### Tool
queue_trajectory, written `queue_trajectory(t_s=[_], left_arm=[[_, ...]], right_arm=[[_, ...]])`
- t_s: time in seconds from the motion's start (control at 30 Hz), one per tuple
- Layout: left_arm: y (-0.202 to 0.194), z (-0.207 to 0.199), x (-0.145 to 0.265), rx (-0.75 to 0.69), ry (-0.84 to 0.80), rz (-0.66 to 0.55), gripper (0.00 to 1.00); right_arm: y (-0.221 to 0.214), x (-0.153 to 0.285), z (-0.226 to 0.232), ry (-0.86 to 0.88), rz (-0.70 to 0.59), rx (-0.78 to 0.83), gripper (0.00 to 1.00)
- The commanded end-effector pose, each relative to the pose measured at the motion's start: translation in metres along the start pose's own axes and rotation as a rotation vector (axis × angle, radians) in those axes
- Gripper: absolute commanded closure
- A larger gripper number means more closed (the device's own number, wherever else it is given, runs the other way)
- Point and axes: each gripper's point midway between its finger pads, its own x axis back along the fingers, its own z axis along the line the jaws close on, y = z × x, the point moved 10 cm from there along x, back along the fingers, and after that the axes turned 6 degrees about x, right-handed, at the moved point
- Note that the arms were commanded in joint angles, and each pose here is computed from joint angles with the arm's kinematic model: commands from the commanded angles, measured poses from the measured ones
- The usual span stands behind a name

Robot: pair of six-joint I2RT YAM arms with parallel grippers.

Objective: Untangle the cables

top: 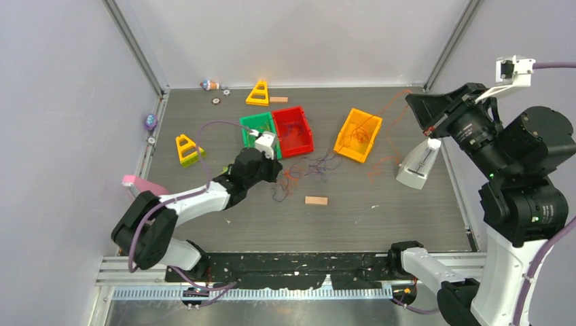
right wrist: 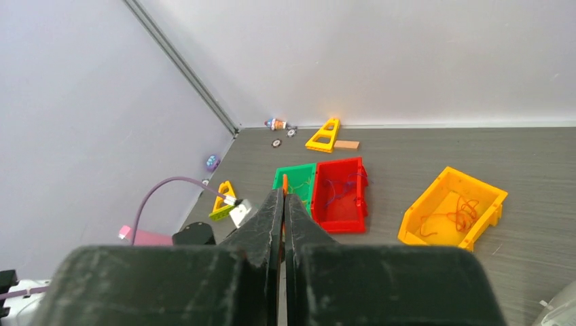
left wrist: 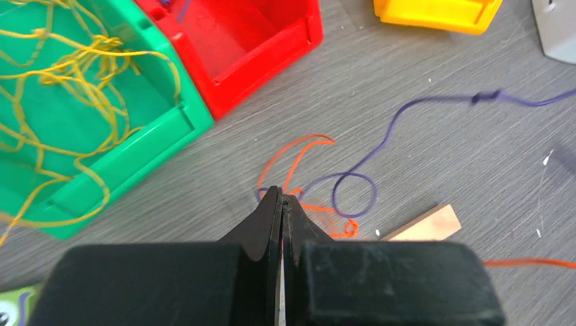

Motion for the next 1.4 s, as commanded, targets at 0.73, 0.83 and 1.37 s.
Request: queue_trajectory(t_s=[0.73, 0.83, 1.37], left_arm=[[0.07, -0.083, 0.005, -0.142, -0.583, -0.245, 0.01], [0.074, -0.096, -0.001, -0.204, -0.595, -0.291, 0.0], [0.072, -0.153, -0.056, -0.289, -0.628, -0.323, 0.01]], right_arm=[[-0.013, -0.036, -0.004, 0.103, 0.071, -0.084, 0.95], [-0.012, -0.038, -0.003, 0.129, 0.077, -0.095, 0.95], [-0.003, -0.037, 0.007, 0.219, 0.075, -0.102, 0.95]])
